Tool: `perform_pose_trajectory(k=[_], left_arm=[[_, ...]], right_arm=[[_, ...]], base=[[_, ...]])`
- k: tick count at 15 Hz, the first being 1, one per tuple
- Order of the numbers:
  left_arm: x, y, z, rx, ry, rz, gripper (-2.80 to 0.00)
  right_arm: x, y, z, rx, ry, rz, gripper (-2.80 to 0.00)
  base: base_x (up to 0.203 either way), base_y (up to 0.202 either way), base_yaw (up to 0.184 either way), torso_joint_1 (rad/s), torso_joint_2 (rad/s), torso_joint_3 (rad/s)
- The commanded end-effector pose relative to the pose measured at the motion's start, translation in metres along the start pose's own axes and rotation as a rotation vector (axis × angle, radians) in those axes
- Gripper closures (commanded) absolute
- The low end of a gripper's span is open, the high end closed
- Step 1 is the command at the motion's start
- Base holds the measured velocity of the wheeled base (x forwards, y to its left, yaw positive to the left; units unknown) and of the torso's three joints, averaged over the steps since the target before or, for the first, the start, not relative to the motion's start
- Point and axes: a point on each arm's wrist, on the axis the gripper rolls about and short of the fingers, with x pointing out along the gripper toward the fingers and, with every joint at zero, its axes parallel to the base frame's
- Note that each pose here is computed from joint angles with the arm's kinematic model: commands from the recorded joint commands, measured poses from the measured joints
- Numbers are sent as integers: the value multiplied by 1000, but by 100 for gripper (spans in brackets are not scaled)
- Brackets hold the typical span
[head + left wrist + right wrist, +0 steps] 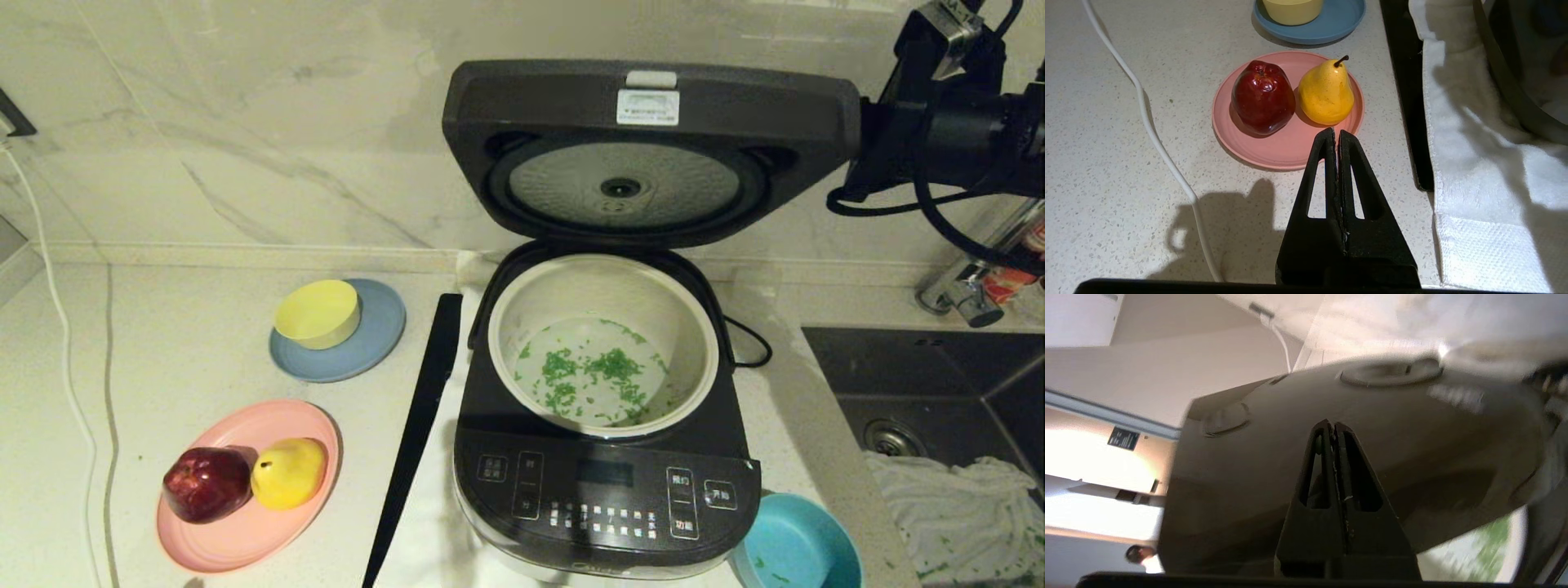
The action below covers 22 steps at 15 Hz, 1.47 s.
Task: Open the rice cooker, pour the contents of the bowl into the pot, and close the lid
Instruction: Close the rice cooker
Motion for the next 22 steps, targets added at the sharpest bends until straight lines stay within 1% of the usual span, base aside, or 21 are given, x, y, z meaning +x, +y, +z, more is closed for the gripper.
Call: perform_pose_trajectory(k=[1,3,5,7,9,11,12,16,19,21,22], left_arm=[[0,0,0,0,-1,0,0],[0,0,0,0,-1,-1,0],[0,0,0,0,-1,0,0],[0,0,0,0,-1,0,0],[0,0,0,0,-1,-1,0],[0,0,0,0,-1,0,0],[0,0,0,0,-1,0,0],[0,0,0,0,-1,0,0],[0,0,0,0,-1,0,0],[0,0,0,0,-1,0,0],[0,0,0,0,-1,0,0]], right_arm=[[-14,18,-19,11,21,12,0],[-20,18,-41,50,62,4,0],[-20,11,-66,81,120,-6,0],[-23,0,-93,112,175,-31,0],[-27,-11,-111,148,213,-58,0],[-28,-26,-128,205,254,-96,0],[-27,-34,-135,226,268,-109,0],[-18,-60,-149,263,291,-135,0],[-13,-70,-155,286,312,-146,0],[-7,-81,-163,317,342,-168,0],[-6,-87,-167,310,353,-179,0]], base=[[0,0,0,0,0,0],[0,0,0,0,0,0],[0,0,0,0,0,0],[0,0,0,0,0,0],[0,0,0,0,0,0],[0,0,0,0,0,0],[0,0,0,0,0,0],[0,0,0,0,0,0],[0,0,0,0,0,0],[0,0,0,0,0,0],[0,0,0,0,0,0]])
